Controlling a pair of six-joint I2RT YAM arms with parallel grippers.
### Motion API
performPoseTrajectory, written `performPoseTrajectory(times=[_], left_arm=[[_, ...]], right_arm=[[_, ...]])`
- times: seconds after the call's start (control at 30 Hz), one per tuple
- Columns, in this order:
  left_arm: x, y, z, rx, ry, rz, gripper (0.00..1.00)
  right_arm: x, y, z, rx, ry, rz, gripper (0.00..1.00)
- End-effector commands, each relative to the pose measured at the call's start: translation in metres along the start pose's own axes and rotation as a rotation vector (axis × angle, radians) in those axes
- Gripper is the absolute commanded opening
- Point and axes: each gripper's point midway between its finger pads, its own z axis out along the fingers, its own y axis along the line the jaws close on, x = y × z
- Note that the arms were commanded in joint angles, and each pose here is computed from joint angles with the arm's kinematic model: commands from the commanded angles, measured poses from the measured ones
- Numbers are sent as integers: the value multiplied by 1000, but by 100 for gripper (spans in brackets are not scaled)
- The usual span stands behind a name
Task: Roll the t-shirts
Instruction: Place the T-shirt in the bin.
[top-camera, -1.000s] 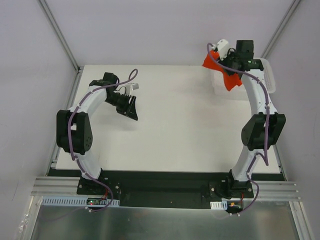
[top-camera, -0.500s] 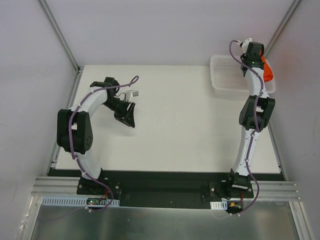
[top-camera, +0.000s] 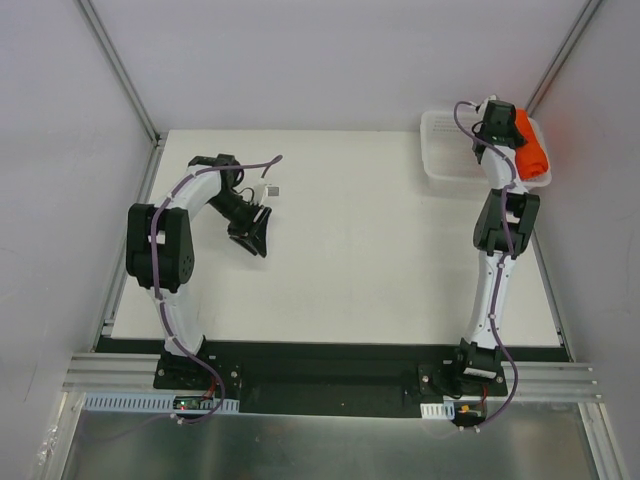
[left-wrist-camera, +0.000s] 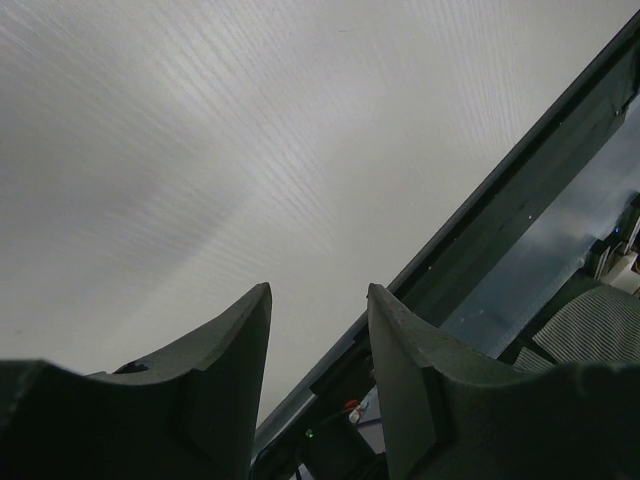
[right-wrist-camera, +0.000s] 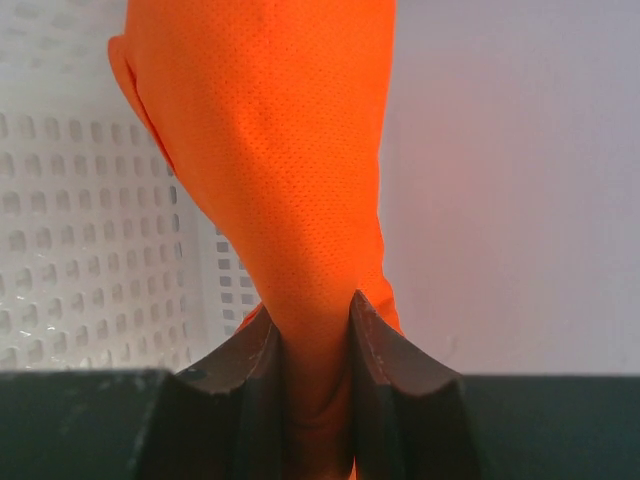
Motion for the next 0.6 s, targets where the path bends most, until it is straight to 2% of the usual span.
performPoseTrajectory(times=[0.0,0.57], left_arm=[[0,-2,-4,-15,32,25,43],[5,-3,-1,-22,52,24,43]], right_arm=[[-1,-23,-9,89,27,25,1],[24,36,4,-67,93,3,1]])
